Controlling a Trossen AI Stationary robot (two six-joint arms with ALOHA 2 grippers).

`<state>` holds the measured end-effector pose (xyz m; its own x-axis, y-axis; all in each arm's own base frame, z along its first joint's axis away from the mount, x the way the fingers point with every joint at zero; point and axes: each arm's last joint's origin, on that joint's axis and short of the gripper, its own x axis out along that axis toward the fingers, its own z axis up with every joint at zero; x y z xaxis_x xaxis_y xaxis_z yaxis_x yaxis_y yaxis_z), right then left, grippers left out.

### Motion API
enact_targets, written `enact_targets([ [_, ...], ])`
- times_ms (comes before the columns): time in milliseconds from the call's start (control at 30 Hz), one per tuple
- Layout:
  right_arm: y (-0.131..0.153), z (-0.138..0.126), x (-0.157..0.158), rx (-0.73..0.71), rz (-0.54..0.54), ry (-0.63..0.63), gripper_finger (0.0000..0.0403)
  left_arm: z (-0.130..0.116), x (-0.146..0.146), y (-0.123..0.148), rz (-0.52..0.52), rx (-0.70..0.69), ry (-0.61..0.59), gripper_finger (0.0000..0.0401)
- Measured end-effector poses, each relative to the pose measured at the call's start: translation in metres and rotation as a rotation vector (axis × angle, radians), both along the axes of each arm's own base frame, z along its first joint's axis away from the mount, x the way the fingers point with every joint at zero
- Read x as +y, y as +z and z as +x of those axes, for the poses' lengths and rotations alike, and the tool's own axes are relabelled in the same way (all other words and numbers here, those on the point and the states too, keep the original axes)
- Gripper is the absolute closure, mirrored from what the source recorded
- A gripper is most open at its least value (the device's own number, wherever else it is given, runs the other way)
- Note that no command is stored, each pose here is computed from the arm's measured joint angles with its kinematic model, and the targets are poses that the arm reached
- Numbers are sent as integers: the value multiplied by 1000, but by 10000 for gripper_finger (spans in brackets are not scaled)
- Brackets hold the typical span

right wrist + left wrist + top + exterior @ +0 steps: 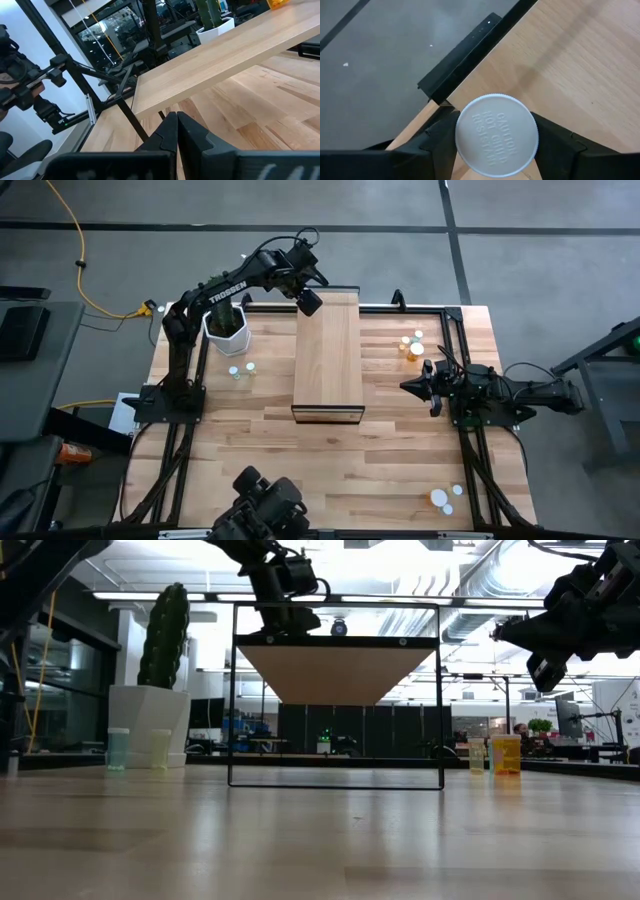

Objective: Pick and place medicine bottles onto shelf by color
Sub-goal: Put the middle orange pill bottle on the shelf, then put the top orange pill bottle on the shelf aligned with the other orange pill bottle

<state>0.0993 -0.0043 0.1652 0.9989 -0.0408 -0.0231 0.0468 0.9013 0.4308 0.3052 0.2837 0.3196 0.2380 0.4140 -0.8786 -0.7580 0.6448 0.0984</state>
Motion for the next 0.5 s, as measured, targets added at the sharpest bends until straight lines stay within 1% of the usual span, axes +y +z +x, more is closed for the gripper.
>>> enact_targets([
  [267, 0, 0, 0, 1, 0, 0, 403, 2, 1, 1, 18, -25, -3, 125],
  [367, 0, 0, 0, 1, 0, 0, 403, 3, 2, 2, 31, -28, -17, 112],
  [500, 0, 0, 0, 0, 0, 0, 403, 4, 3, 3, 43, -39, -20, 106],
])
